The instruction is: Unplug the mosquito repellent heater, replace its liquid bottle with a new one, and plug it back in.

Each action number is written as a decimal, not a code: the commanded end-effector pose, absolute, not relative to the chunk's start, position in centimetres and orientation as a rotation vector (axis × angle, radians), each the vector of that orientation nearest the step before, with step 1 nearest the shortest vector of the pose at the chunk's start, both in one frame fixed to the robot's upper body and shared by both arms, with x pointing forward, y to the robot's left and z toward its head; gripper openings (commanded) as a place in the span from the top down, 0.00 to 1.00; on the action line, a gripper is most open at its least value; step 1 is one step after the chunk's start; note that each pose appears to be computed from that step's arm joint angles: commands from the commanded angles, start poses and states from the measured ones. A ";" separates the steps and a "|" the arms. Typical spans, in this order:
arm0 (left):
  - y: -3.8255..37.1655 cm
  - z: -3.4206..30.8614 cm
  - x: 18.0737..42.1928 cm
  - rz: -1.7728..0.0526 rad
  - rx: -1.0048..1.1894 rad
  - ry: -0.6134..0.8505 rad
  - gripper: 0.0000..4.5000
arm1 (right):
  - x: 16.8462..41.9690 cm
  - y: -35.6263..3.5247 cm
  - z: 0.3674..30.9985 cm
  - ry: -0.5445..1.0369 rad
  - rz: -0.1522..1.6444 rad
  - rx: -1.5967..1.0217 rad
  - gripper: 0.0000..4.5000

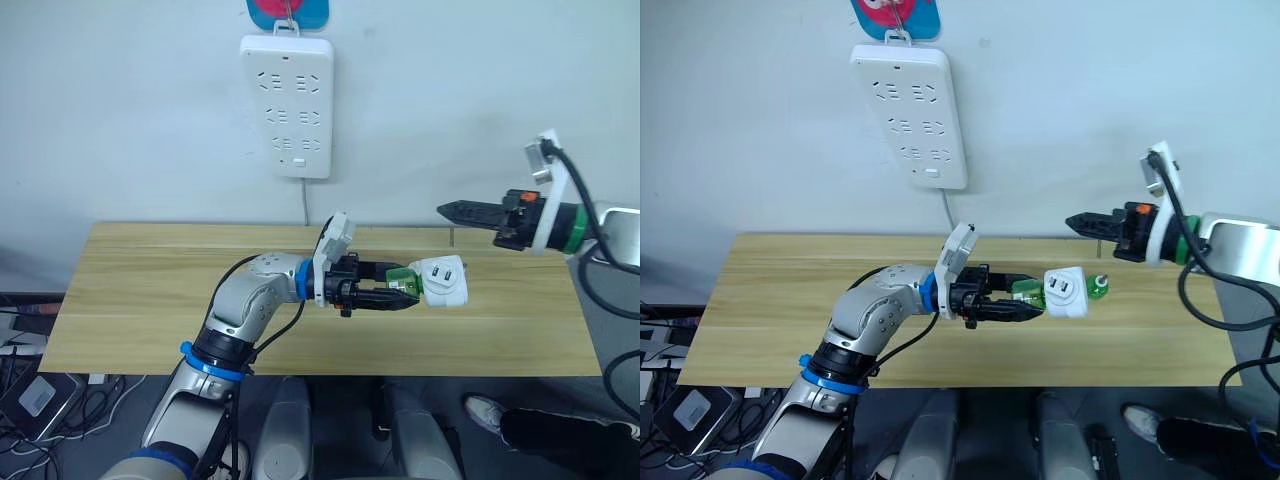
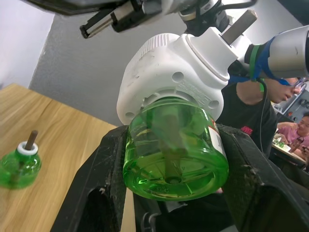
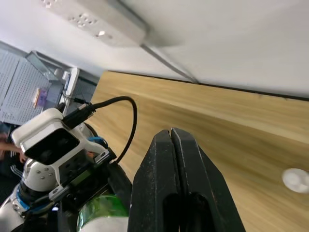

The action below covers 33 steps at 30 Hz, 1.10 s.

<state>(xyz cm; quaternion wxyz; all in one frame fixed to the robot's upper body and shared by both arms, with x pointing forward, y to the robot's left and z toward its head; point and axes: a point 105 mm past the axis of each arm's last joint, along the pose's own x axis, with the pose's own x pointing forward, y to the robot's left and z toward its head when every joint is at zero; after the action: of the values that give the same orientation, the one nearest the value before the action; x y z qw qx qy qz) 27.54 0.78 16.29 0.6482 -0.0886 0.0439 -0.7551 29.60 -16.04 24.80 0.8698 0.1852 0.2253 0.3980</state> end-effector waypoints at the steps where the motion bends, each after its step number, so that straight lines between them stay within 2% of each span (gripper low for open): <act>1: 0.9 17.4 26.7 -1.760 -0.201 0.044 0.50 | 25.8 -16.3 26.1 0.523 1.012 0.372 0.99; 3: 1.0 17.4 26.9 -1.756 -0.202 0.047 0.50 | 23.6 -16.6 25.6 0.613 1.092 0.364 0.99; 8: 0.9 17.7 27.5 -1.743 -0.200 0.039 0.50 | 20.5 -15.8 24.3 0.723 1.216 0.333 0.99; 14: 0.6 18.0 27.6 -1.746 -0.204 0.031 0.50 | 20.2 -14.2 24.1 0.653 1.284 0.332 0.99; 18: 0.5 17.8 27.4 -1.755 -0.200 0.038 0.50 | 22.2 -13.6 24.7 0.539 1.224 0.361 0.99; 21: 0.4 17.8 27.2 -1.766 -0.201 0.040 0.50 | 24.2 -13.6 24.7 0.488 1.103 0.362 0.99; 33: 0.7 17.8 26.2 -1.822 -0.206 0.064 0.50 | 27.3 -14.8 22.5 0.503 0.858 0.308 0.99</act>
<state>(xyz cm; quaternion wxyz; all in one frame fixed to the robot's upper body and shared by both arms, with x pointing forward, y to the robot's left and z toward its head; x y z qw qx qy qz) 27.27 0.79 16.80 0.6318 -0.0892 0.0481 -0.7685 27.33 -14.81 22.11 0.8630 0.1602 0.2484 0.4098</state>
